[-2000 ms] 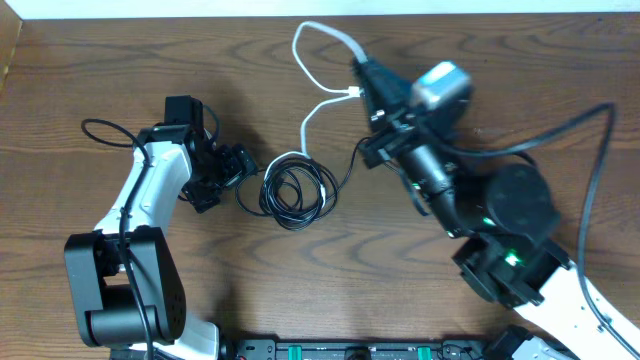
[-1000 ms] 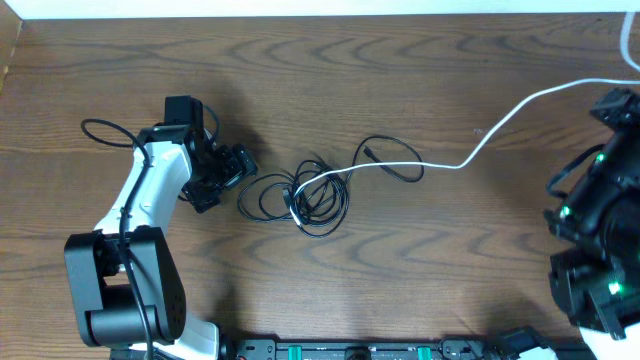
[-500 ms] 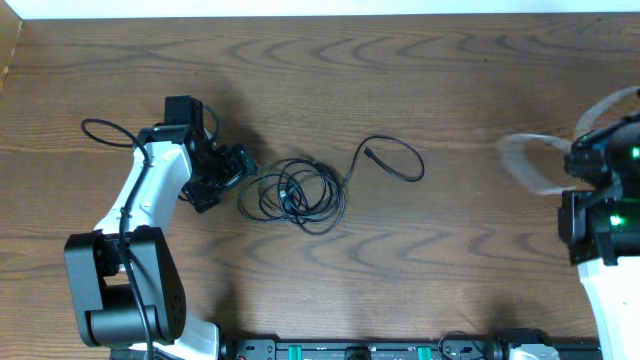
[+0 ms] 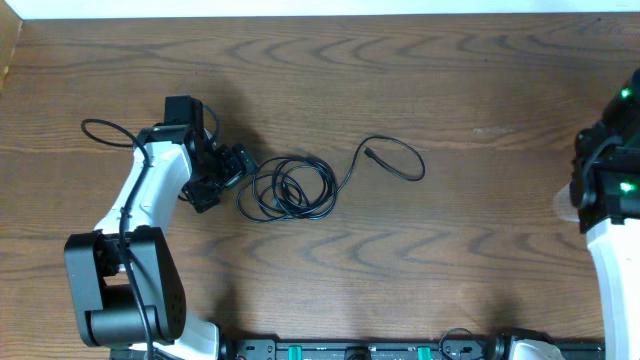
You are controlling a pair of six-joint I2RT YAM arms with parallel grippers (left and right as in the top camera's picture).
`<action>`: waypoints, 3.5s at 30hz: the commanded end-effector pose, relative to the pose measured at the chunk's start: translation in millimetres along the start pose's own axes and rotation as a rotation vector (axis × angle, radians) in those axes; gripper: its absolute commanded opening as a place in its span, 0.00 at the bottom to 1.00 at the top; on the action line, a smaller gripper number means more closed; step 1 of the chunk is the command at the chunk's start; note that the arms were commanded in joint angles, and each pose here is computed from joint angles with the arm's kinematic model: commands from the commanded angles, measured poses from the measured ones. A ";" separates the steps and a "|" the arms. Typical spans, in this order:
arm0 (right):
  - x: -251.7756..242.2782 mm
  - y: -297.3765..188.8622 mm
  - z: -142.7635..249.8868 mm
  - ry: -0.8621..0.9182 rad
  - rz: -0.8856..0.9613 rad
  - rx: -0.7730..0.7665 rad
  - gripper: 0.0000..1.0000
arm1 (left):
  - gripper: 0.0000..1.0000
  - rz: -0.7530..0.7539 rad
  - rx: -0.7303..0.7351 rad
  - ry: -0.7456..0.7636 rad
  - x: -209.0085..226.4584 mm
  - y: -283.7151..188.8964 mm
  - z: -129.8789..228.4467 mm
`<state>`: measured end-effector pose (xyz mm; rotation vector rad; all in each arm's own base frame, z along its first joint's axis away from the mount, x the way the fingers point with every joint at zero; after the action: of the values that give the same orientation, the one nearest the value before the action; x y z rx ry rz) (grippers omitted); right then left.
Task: Untangle cables
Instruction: 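Lay the white cable down at the right table edge and release, then move the right gripper back to the black cable bundle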
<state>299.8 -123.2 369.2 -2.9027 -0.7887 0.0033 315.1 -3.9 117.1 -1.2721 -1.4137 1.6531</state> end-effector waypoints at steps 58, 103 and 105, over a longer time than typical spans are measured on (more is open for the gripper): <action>-4.8 135.0 196.1 0.159 -0.230 0.792 0.80 | 0.95 -0.019 0.012 0.007 3.8 4.4 1.3; 132.6 -124.3 264.9 -0.281 -0.924 1.451 0.48 | 0.11 0.340 0.054 0.305 -31.5 -3.6 10.0; 138.3 -139.7 268.7 -0.315 -0.954 1.455 0.49 | 0.12 0.392 0.050 0.355 -36.3 -6.4 11.6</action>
<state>342.5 79.2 129.3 -1.1002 -1.2998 0.5834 318.4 -25.2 125.7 -1.5862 -1.1429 1.6181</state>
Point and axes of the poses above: each gripper's point midway between its finger pads, its own y axis out along the fingers, its own x axis along the line the jaws close on, z = x × y, the point moved 7 cm from there along -y, back along the fingers, and after that the axes turned 12 degrees about y, right-handed, at the moved point
